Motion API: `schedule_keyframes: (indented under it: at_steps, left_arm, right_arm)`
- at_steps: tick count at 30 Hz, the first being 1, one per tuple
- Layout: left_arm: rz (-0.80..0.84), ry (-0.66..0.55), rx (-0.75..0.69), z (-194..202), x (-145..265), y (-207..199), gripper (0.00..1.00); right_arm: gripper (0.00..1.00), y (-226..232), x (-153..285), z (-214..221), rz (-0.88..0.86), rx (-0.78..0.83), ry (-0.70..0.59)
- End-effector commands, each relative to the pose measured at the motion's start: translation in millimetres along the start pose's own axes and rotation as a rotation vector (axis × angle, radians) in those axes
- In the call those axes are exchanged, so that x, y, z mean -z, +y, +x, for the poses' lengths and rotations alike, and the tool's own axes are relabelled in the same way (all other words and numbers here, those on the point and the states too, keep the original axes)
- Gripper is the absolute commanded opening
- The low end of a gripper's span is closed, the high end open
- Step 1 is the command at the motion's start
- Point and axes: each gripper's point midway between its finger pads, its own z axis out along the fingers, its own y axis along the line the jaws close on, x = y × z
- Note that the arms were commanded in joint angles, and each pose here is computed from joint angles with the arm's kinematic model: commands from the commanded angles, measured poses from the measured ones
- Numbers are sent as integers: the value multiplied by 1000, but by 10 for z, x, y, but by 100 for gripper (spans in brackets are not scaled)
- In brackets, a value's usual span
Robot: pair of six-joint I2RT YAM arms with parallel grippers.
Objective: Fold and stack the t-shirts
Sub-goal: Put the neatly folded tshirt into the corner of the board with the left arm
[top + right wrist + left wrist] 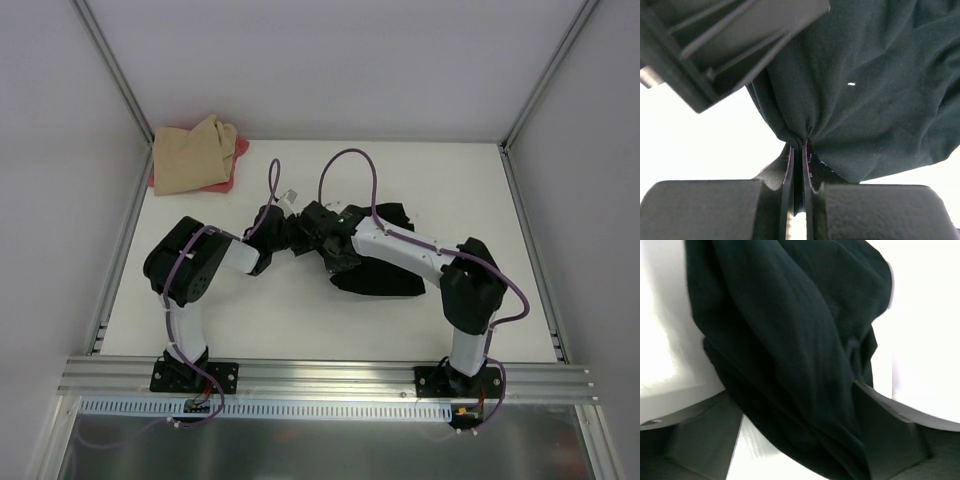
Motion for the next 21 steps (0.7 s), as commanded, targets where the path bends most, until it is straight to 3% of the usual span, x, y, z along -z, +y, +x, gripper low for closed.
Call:
schedule_keyframes:
  at_steps: [1, 3, 5, 6, 11, 12, 13, 21]
  left_arm:
    - [-71, -22, -90, -96, -11, 0, 83]
    - [-72, -21, -95, -92, -16, 4, 55]
    - [-99, -19, -87, -93, -18, 48, 8]
    - [-109, -23, -87, -99, -19, 59, 0]
    - [-141, -20, -119, -150, -23, 79, 0]
    - [-151, -18, -126, -160, -25, 77, 0]
    - [-153, -21, -138, -190, -18, 49, 0]
    - [-267, -49, -324, -550, 96, -71, 0]
  right_arm:
    - [0, 18, 287, -153, -32, -41, -77]
    - [0, 23, 285, -143, -32, -38, -78]
    - [0, 28, 284, -139, -34, -39, -79]
    - [0, 33, 275, -117, -33, -33, -76]
    - [3, 54, 250, -50, -42, -32, -72]
    - [36, 61, 250, -29, -42, -31, -75]
    - [99, 28, 236, -3, -24, -30, -79]
    - [99, -251, 581, -44, -5, -55, -194]
